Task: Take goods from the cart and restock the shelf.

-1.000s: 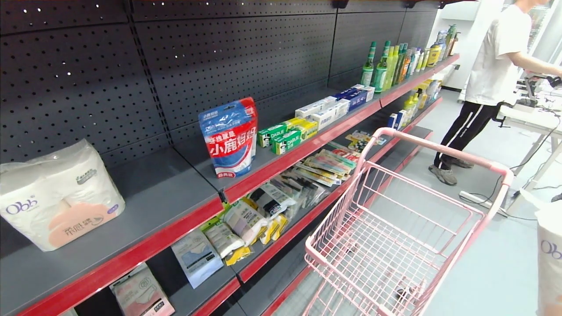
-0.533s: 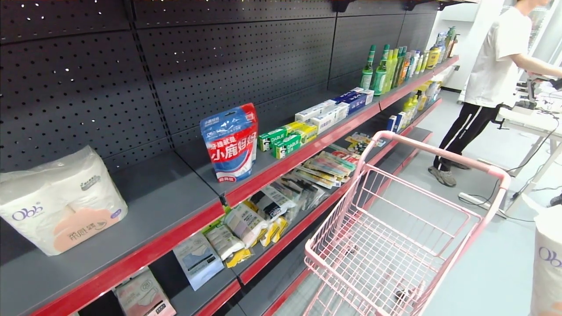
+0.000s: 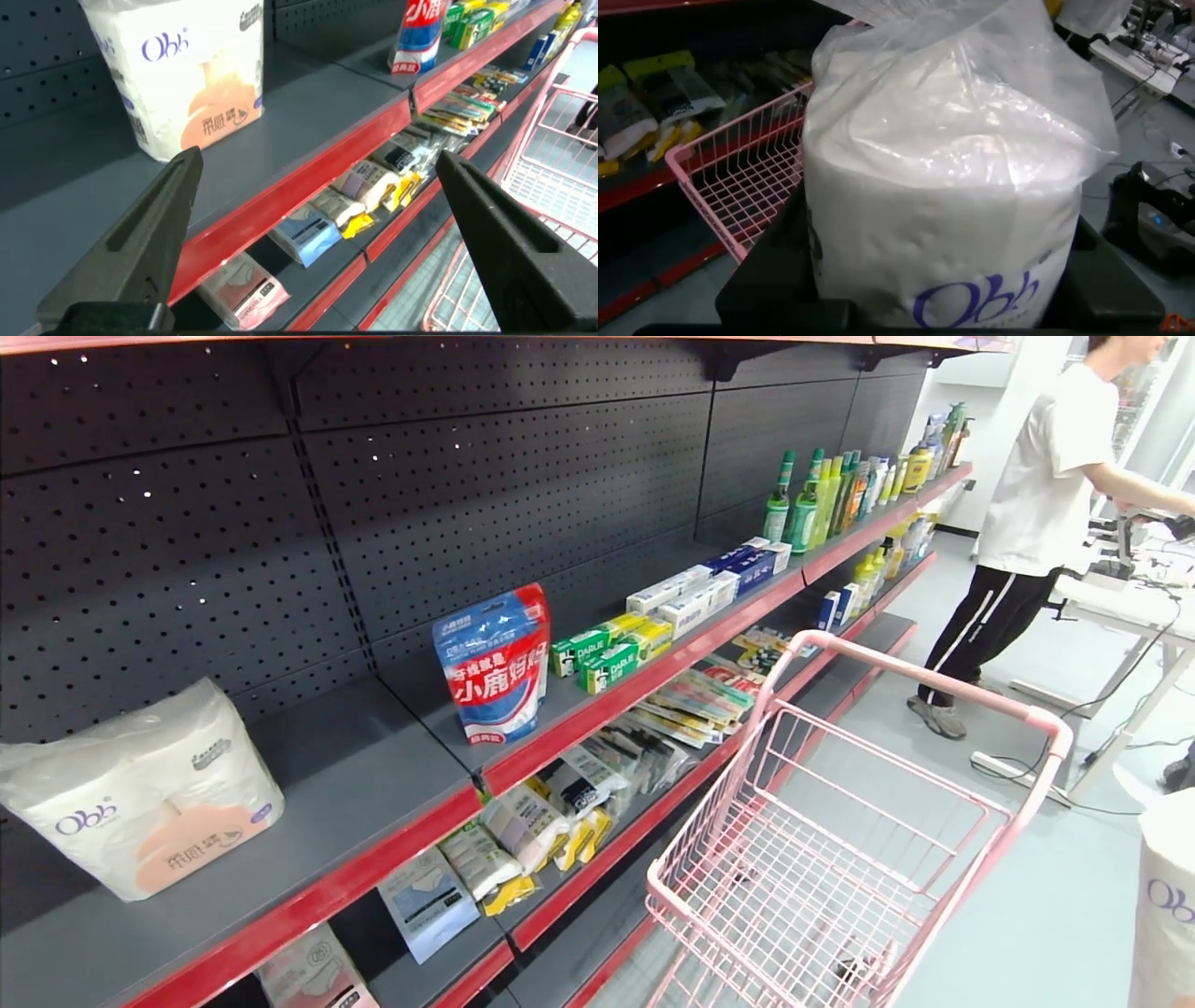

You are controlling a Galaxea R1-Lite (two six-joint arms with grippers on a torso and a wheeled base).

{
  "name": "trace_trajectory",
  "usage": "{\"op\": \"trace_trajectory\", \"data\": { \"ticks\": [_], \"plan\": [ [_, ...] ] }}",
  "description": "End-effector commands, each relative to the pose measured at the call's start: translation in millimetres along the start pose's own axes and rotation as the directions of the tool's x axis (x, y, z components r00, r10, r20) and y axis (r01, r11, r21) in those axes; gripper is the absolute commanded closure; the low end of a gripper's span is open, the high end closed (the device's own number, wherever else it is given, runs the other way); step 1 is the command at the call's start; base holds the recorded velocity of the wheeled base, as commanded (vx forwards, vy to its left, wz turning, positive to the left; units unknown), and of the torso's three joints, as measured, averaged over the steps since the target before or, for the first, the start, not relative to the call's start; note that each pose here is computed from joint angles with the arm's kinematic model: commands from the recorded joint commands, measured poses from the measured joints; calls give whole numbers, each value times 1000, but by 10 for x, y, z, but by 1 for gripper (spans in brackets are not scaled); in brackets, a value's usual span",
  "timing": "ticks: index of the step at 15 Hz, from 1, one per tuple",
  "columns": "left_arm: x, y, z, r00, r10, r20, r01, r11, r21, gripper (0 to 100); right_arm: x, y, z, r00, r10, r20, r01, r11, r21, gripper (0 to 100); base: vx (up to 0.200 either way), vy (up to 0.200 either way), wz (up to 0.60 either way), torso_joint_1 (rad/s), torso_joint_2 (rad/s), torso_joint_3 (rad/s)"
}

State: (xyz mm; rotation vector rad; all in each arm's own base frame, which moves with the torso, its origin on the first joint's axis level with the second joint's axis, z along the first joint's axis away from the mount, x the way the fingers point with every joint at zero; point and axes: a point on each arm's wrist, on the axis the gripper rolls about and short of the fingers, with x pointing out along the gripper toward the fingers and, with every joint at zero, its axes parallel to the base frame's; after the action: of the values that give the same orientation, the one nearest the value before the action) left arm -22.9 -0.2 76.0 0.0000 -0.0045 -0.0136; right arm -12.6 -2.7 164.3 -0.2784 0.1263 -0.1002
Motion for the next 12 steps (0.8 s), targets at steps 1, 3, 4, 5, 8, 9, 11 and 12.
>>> {"op": "trace_trajectory", "data": {
  "ticks": [1, 3, 4, 5, 8, 9, 11, 12],
  "plan": [
    [1, 0, -2, 1000, 0, -1, 0, 1000, 0, 0, 14, -3, 17, 1000, 1, -7, -1, 1000, 0, 100, 0, 0, 0, 173, -364, -198],
    [1, 0, -2, 1000, 0, -1, 0, 1000, 0, 0, 16, -2, 14, 1000, 2, -8, -2, 1000, -3, 100, 0, 0, 0, 151, -312, -178],
    [1, 0, -2, 1000, 1, -1, -1, 1000, 0, 0, 17, -3, 18, 1000, 2, -8, -2, 1000, -6, 100, 0, 0, 0, 134, -266, -144],
    [1, 0, -2, 1000, 0, -1, 0, 1000, 0, 0, 17, -3, 18, 1000, 2, -8, -2, 1000, -8, 100, 0, 0, 0, 124, -251, -134],
    [1, 0, -2, 1000, 1, -1, -1, 1000, 0, 0, 25, 0, 10, 1000, 5, -15, -6, 1000, -14, 100, 0, 0, 0, 95, -212, -111],
    [1, 0, -2, 1000, 0, -1, 0, 1000, 0, 0, 26, 2, 3, 1000, 7, -15, -7, 1000, -15, 100, 0, 0, 0, 90, -178, -90],
    [1, 0, -2, 1000, 1, -1, -1, 1000, -2, 0, 28, 3, 4, 1000, 7, -16, -7, 1000, -15, 100, 0, 0, 0, 88, -181, -95],
    [0, 0, 2, 1000, 0, 0, 0, 1000, -2, 0, 29, 5, -2, 1000, 10, -19, -10, 1000, -16, 100, 0, 0, 0, 80, -163, -80]
  ]
}}
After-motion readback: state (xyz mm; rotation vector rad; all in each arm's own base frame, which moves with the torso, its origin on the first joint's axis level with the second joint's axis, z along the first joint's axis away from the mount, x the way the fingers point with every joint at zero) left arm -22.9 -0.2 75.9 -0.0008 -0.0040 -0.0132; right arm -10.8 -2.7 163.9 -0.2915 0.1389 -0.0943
